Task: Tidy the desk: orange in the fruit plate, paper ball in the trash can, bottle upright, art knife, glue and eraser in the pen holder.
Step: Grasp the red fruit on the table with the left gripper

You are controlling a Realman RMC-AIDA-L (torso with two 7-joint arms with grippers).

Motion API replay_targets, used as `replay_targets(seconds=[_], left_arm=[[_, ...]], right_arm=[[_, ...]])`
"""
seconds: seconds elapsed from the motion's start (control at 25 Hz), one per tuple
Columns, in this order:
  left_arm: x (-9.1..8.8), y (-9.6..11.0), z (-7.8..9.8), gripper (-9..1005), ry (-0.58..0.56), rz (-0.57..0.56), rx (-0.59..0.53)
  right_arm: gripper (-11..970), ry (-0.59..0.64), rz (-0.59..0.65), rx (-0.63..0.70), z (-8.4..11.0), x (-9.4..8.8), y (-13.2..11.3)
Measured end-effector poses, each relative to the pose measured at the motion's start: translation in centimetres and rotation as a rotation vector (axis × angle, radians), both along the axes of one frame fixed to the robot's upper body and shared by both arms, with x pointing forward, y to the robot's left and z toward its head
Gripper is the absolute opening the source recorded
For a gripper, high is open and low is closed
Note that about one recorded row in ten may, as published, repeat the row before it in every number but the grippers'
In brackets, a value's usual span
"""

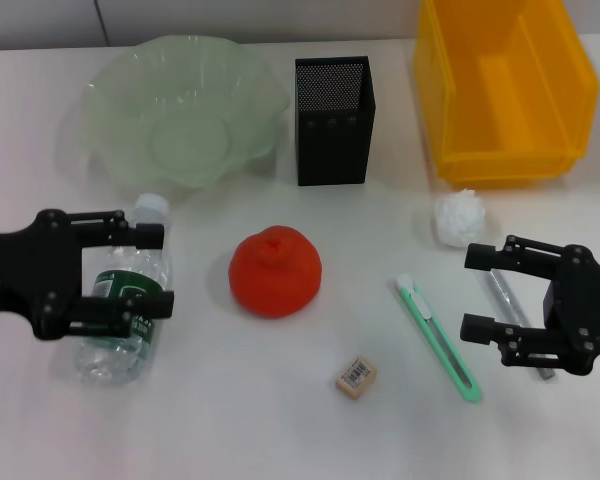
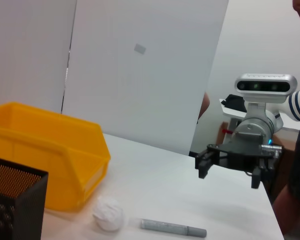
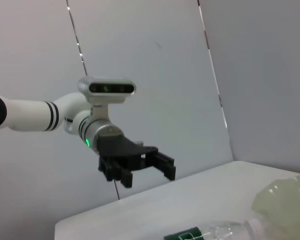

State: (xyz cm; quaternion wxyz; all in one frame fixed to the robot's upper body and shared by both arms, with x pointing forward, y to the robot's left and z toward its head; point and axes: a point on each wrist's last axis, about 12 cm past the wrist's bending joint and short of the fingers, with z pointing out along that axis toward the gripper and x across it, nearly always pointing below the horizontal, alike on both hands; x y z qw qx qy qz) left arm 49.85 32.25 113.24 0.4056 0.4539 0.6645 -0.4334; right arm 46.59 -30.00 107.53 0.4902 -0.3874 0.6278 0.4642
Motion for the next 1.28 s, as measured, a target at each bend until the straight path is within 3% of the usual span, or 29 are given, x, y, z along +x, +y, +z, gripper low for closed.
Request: replay_targets(seconds=[0.08,0.12,0.24,0.28,0.4,0.52,0.56,0.68,0.88,0.96,1.12,1.2,1.28], left_arm=[[0.0,0.0,0.0,764,0.0,0.0,0.0],[1.3,-0.9,1.1,764,-0.009,-0.012,0.022],[1.7,-1.3,1.6,763,-0.015,-0.018,0.031],[3.1,-2.8,3.4,763,-0.035,-0.038,0.076],[4.3,-4.5,5.0,762,-0.036,-0.069,0.141],[6.0,-8.7,6.8,762,-0.039,-0.121,0.297],[6.0,-8.7,6.8,762,-0.039,-0.121,0.297],[6.9,-11.1,6.3,761,-0.047,-0.105,0.392],[7.5,-13.9,3.5,760,-0.068,-0.084,0.529],[7.5,-13.9,3.5,760,-0.068,-0.084,0.529],[7.6,-14.8,1.0,759,-0.068,-0.086,0.615],[7.6,-14.8,1.0,759,-0.068,-0.086,0.615],[7.8,-15.1,-0.8,758,-0.068,-0.07,0.68]], right_arm=[[790,0.004,-0.01,-0.004,-0.1,-0.2,-0.3],[790,0.01,-0.027,-0.011,-0.3,-0.4,-0.6],[790,0.018,-0.049,-0.02,-0.6,-0.7,-1.0],[790,0.023,-0.062,-0.025,-0.7,-0.8,-1.2],[791,0.032,-0.08,-0.032,-1.0,-1.3,-1.5],[791,0.046,-0.107,-0.044,-1.4,-1.7,-1.9],[791,0.046,-0.107,-0.044,-1.4,-1.7,-1.9],[791,0.054,-0.123,-0.05,-1.7,-1.9,-2.1],[791,0.059,-0.132,-0.051,-1.9,-2.0,-1.9],[791,0.059,-0.132,-0.05,-1.9,-2.0,-1.9],[791,0.06,-0.131,-0.049,-1.9,-2.0,-1.8],[791,0.059,-0.129,-0.049,-1.9,-1.9,-1.8],[791,0.059,-0.125,-0.05,-1.9,-1.9,-1.7]])
